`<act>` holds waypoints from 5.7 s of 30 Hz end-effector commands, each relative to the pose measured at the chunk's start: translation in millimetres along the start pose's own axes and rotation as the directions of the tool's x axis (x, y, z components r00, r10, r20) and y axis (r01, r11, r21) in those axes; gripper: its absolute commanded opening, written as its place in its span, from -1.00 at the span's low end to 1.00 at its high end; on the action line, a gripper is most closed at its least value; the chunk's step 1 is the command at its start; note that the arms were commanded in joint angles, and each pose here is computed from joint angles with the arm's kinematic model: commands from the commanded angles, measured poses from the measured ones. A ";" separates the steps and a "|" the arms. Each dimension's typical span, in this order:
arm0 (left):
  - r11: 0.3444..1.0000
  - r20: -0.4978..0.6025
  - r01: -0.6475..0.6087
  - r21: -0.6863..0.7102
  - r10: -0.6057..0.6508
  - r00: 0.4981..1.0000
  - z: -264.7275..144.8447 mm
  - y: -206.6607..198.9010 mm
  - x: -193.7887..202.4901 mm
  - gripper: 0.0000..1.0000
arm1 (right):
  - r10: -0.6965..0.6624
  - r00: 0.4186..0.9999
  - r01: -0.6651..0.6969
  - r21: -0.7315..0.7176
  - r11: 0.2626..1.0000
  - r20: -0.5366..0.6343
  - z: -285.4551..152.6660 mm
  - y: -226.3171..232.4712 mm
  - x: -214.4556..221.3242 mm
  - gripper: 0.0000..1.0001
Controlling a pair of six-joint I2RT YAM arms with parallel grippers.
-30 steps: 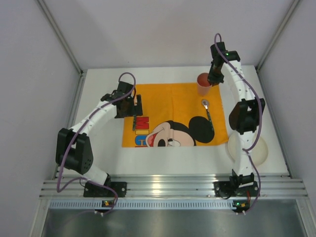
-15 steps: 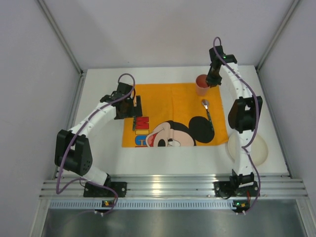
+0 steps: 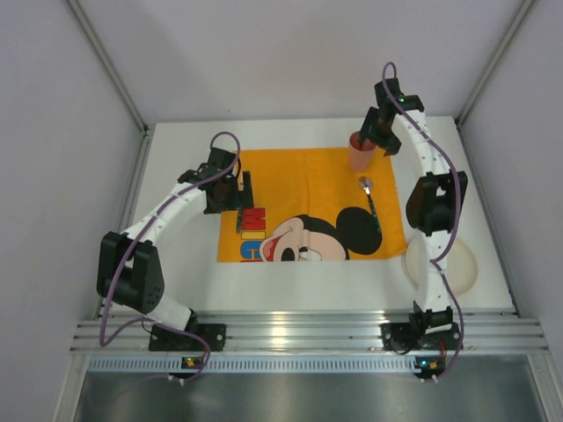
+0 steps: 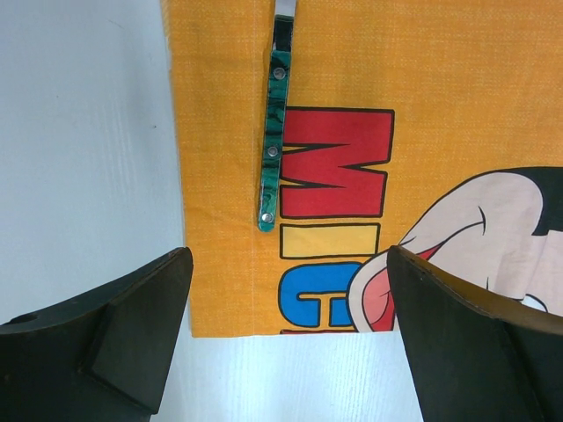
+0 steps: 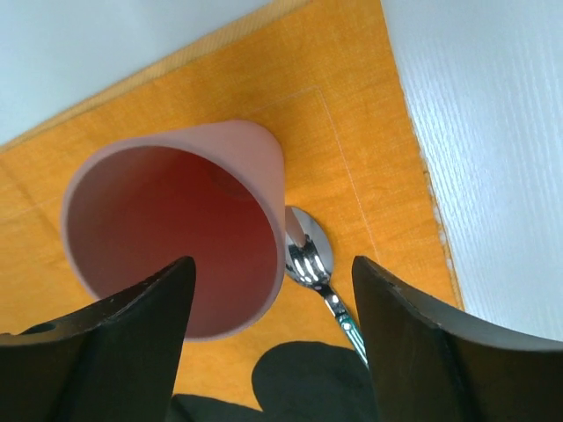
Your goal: Set the dinner table for one person
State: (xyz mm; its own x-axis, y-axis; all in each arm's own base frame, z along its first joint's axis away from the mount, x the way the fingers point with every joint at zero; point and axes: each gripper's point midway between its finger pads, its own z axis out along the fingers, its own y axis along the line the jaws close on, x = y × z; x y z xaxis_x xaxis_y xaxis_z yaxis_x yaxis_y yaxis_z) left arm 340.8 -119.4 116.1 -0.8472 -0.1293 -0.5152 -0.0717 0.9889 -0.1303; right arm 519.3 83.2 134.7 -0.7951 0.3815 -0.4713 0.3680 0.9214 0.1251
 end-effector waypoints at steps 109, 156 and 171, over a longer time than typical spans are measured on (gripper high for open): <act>0.983 -0.061 -0.059 0.176 0.070 0.996 2.8 -53.9 1.5 0.90 | 0.622 0.776 -0.626 0.240 0.742 0.104 -95.3 -307.7 120.7 0.81; 0.983 0.006 -0.058 0.176 0.057 0.998 -26.8 -53.1 -9.0 0.92 | 0.642 0.673 -0.618 -0.200 0.761 0.366 -188.3 -228.3 -41.5 -1.00; 0.998 0.146 0.019 0.058 -0.027 0.989 -70.5 -10.5 -10.5 0.97 | 0.289 0.953 -0.216 -0.469 0.856 0.089 -156.1 79.3 40.8 -1.00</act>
State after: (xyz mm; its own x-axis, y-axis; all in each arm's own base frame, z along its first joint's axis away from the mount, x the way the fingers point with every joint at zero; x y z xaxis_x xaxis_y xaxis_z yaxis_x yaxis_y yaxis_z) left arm 318.1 -141.2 165.0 -0.8061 -0.1235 -0.5788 -0.0001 0.9780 -0.2085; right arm 434.9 144.6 310.8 -0.5226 0.6387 -0.5647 0.2304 0.7436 0.6277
